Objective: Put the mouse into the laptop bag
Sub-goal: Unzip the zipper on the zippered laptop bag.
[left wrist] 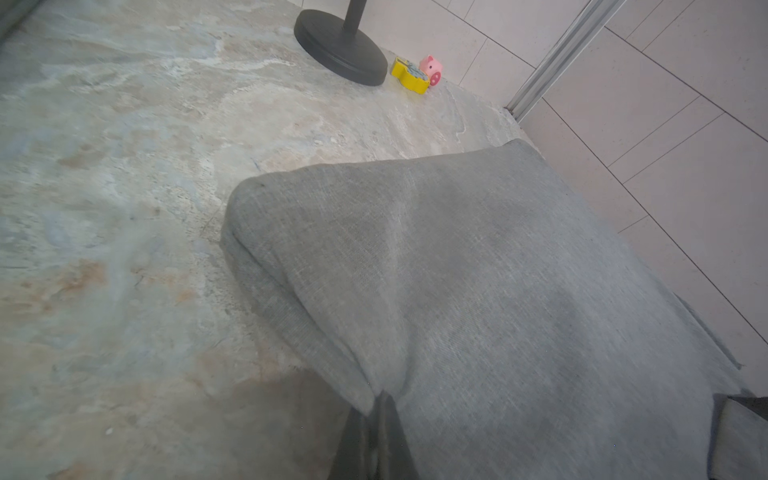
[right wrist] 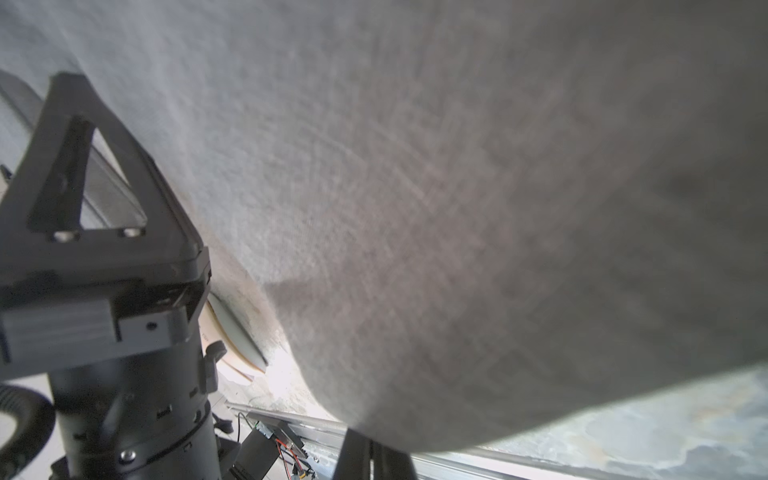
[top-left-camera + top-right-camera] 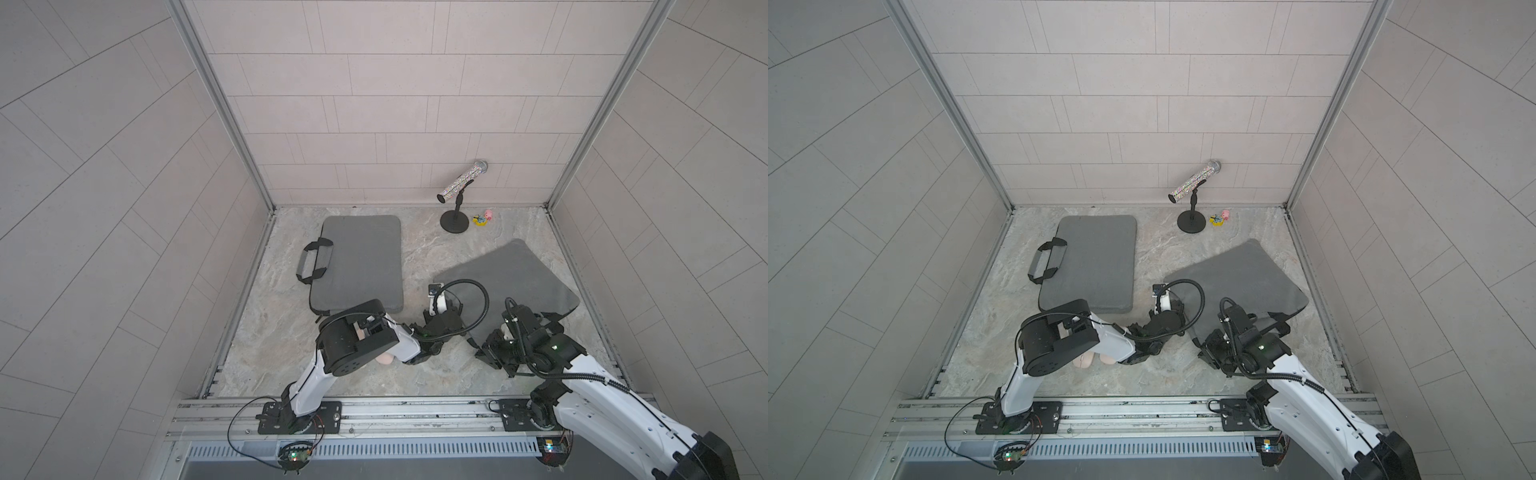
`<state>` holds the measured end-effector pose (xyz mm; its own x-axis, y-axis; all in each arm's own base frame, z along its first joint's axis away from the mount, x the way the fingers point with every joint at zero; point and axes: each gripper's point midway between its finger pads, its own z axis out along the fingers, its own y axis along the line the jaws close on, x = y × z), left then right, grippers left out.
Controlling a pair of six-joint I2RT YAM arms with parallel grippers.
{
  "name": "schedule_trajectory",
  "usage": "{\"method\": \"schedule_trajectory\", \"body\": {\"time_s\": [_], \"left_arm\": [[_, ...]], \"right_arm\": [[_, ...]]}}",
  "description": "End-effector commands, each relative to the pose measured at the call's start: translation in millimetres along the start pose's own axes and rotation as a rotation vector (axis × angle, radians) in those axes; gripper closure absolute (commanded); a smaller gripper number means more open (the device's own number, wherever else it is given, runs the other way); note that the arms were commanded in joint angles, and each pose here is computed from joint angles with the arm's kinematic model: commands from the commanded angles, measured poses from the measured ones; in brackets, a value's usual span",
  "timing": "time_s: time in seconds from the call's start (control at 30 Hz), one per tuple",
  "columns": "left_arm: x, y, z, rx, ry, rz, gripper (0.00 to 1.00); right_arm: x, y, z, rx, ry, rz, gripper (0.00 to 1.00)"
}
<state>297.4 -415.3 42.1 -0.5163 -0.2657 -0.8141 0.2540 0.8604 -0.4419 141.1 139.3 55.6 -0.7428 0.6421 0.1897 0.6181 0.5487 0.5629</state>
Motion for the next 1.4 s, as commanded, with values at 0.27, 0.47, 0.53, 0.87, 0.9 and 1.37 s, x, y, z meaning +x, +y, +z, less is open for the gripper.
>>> {"method": "schedule_trajectory", "body": {"time_s": [0.27, 0.47, 0.53, 0.87, 0.9, 1.37], "left_arm": [[-4, -23, -15, 0.087, 0.015, 0.015, 1.0], [-7, -48, -27, 0.115, -0.017, 0.075, 1.0], [-5, -61, -34, 0.12, -0.029, 0.113, 1.0], [-7, -64, -56, 0.159, -0.069, 0.063, 1.0], [-8, -66, -59, 0.166, -0.071, 0.061, 1.0], [-54, -43, -103, 0.141, -0.132, 0.055, 0.09]], "right_arm": [[5, 9, -6, -0.126, -0.005, 0.037, 1.0], [5, 22, -7, -0.149, -0.002, 0.035, 1.0], [5, 27, -7, -0.149, -0.013, 0.023, 1.0], [0, 35, 8, -0.106, -0.01, 0.017, 1.0], [-1, 38, 9, -0.127, -0.015, 0.018, 1.0], [-12, 73, -11, -0.254, -0.108, -0.166, 0.22]]}}
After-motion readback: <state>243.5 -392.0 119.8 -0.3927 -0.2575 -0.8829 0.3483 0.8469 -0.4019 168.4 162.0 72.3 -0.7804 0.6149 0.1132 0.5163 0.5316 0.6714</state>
